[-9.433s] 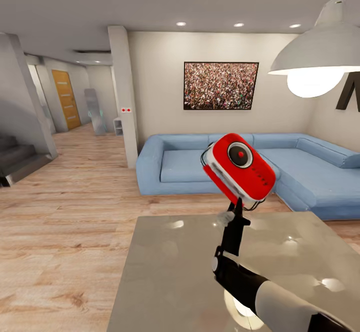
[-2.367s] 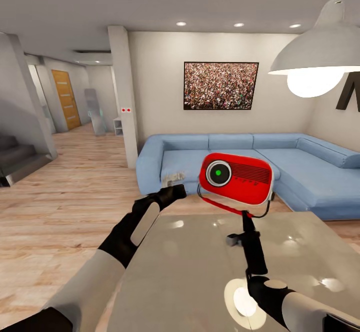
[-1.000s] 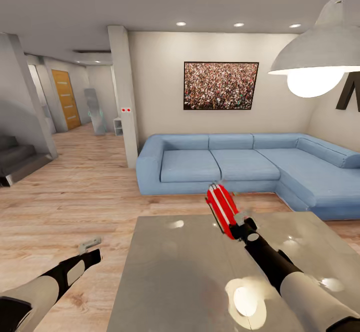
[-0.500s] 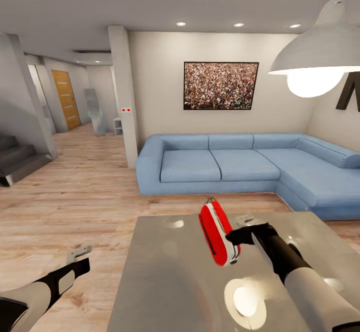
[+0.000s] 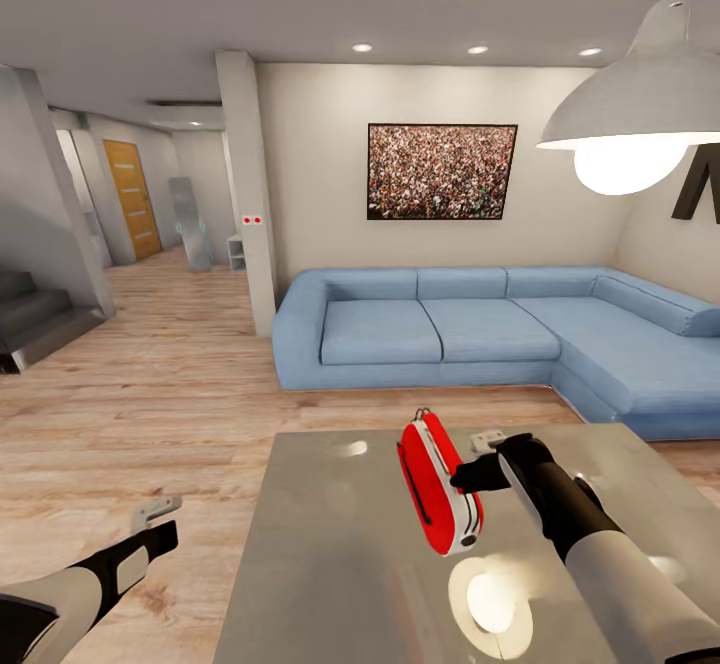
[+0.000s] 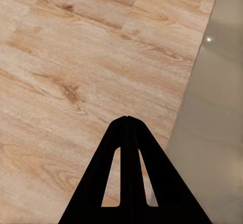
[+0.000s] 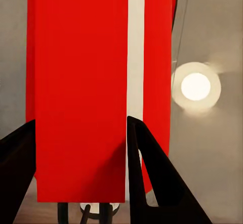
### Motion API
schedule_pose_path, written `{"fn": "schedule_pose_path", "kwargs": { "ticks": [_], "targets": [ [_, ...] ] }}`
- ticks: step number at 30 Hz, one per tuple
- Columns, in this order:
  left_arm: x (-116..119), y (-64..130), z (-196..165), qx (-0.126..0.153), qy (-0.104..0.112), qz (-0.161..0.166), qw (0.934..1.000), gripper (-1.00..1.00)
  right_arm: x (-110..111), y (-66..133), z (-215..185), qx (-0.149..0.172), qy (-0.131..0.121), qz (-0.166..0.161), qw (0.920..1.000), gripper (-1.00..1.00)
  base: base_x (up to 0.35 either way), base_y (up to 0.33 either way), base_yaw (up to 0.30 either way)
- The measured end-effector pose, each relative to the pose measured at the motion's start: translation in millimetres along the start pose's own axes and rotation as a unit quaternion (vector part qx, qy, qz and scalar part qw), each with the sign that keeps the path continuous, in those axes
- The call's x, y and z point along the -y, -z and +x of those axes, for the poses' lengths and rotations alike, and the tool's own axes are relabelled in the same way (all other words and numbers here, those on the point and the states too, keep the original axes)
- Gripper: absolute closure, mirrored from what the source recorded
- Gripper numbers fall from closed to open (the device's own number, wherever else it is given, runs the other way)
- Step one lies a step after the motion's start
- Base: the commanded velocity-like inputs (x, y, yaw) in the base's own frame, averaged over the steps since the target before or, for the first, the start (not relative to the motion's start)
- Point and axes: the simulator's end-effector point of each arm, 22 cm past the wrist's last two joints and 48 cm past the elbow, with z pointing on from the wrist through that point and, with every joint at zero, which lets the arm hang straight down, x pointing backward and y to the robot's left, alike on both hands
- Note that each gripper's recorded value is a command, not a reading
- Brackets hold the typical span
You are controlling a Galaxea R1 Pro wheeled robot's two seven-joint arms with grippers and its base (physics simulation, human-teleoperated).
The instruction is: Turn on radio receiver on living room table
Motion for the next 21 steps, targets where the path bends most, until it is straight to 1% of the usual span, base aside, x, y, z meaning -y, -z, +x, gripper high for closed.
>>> {"fn": "schedule_pose_path", "kwargs": {
  "ticks": [10, 12, 17, 21],
  "targets": [
    [-0.9, 0.3, 8.0, -0.009, 0.0, -0.003, 1.0, 1.0, 1.5, -2.6, 5.9, -0.009, -0.003, 0.003, 1.0, 1.0, 0.0, 0.0, 0.0],
    [-1.1, 0.3, 9.6, -0.011, 0.0, -0.004, 0.9999, 1.0, 3.1, -7.3, 15.6, -0.021, -0.006, 0.003, 0.9998, 1.0, 0.0, 0.0, 0.0],
    [-6.5, 0.2, 9.4, -0.013, 0.0, -0.007, 0.9999, 1.0, 9.9, -25.9, 61.8, -0.077, -0.021, 0.006, 0.9968, 1.0, 0.0, 0.0, 0.0],
    [-8.3, 0.2, 8.3, -0.011, 0.001, -0.008, 0.9999, 1.0, 12.0, -31.8, 78.6, -0.096, -0.026, 0.007, 0.995, 1.0, 0.0, 0.0, 0.0]
  ]
}}
